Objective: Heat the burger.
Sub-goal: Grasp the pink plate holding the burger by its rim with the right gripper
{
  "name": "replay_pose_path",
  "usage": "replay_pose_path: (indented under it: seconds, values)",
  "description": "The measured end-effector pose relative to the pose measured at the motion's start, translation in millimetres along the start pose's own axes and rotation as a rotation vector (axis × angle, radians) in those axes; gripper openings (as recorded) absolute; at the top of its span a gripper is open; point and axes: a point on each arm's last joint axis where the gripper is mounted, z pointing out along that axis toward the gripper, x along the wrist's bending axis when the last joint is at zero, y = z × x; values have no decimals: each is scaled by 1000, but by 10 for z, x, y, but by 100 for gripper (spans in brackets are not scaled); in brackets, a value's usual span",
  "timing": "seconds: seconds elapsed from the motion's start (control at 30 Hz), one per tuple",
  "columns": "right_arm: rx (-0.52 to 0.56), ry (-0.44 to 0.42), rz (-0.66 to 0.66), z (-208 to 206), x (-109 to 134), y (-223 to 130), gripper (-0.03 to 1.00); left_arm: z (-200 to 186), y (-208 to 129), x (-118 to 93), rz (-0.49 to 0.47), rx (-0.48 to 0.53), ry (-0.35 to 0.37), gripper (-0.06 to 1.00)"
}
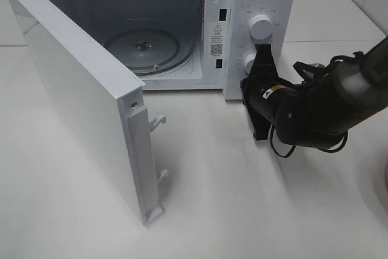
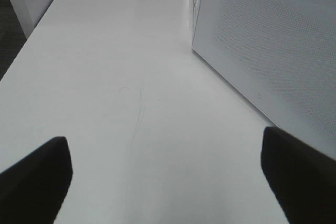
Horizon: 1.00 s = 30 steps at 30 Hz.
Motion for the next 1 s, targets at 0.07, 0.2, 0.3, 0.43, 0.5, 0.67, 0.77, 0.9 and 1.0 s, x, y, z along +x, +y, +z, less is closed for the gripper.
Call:
replay_pose_path:
  seconds: [0.07, 0.2, 0.3, 0.43, 0.5, 0.67, 0.77, 0.9, 1.0]
  values:
    - [19, -18, -10, -60, 16, -3, 1, 0, 0, 0, 0, 0, 0, 89]
    - [31, -104, -32, -212, -91, 51, 1, 0, 0, 0, 0, 0, 0, 89]
    - [34, -117, -53, -327, -93, 90, 1, 0, 0, 0, 0, 0, 0, 89]
    - [43, -131, -82, -454, -70, 124, 1, 0, 0, 0, 0, 0, 0, 89]
    - [53, -158, -116, -538, -75, 144, 1, 0, 0, 0, 0, 0, 0, 89]
    - [109, -235, -270, -726, -61, 158, 1, 0, 0, 0, 0, 0, 0, 89]
    - [166, -275, -421, -815, -29, 142, 1, 0, 0, 0, 0, 0, 0, 89]
    - [293, -335, -735, -941, -21, 114, 1, 0, 0, 0, 0, 0, 0, 89]
    - [386, -374, -905, -1017, -44, 100, 1, 0, 0, 0, 0, 0, 0, 89]
